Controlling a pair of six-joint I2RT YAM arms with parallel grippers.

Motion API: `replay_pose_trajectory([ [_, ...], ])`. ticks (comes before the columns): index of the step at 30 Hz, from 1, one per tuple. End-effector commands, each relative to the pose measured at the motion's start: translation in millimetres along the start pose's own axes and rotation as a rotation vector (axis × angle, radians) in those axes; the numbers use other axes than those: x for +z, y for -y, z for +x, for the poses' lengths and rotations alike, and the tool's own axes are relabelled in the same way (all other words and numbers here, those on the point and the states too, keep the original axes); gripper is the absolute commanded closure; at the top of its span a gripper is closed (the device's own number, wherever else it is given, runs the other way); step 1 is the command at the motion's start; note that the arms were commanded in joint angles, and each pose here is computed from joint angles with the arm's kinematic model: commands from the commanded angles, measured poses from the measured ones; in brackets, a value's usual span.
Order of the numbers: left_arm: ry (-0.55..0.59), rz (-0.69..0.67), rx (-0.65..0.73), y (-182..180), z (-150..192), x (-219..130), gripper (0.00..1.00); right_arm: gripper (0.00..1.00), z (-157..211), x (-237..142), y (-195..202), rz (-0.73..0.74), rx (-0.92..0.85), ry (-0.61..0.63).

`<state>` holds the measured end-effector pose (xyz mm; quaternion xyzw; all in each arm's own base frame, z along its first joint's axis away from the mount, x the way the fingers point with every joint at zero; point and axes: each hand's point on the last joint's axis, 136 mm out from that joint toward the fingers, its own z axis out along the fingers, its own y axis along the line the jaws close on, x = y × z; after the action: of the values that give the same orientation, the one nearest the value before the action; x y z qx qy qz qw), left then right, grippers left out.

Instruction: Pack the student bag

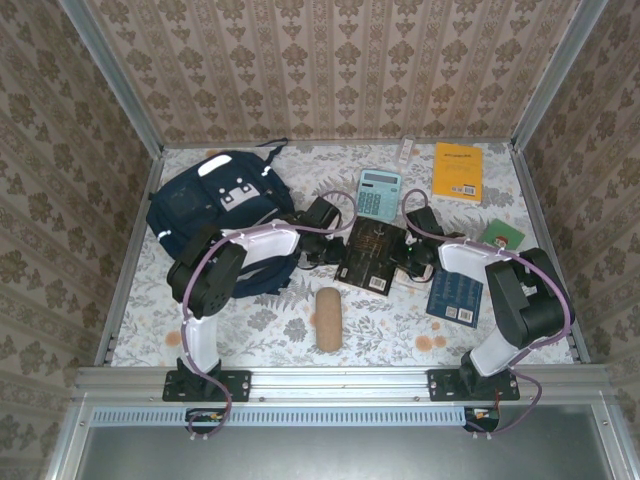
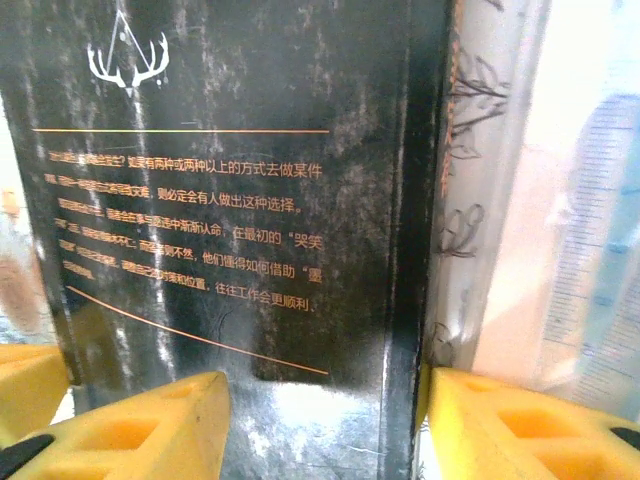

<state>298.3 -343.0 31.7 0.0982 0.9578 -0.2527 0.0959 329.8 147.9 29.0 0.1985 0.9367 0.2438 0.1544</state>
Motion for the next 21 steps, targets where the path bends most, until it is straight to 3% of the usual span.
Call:
replay_pose_trajectory([
  [1,-0.037,0.043,0.006,11,8,9,0.84,0.45,8,-5,-59,-0.296,-0.022,-0.048],
  [6,-0.047,0.052,0.008,13,9,11,0.85,0.48,2,-25,-93,-0.468,-0.039,-0.024],
  [11,-0.057,0.052,0.011,13,11,12,0.85,0.54,-1,-39,-108,-0.546,-0.064,0.004],
  [18,-0.065,0.040,0.020,9,13,13,0.85,0.55,-1,-43,-103,-0.527,-0.080,0.025],
  [21,-0.068,0.036,0.024,9,14,13,0.85,0.48,3,-36,-95,-0.485,-0.086,0.004],
])
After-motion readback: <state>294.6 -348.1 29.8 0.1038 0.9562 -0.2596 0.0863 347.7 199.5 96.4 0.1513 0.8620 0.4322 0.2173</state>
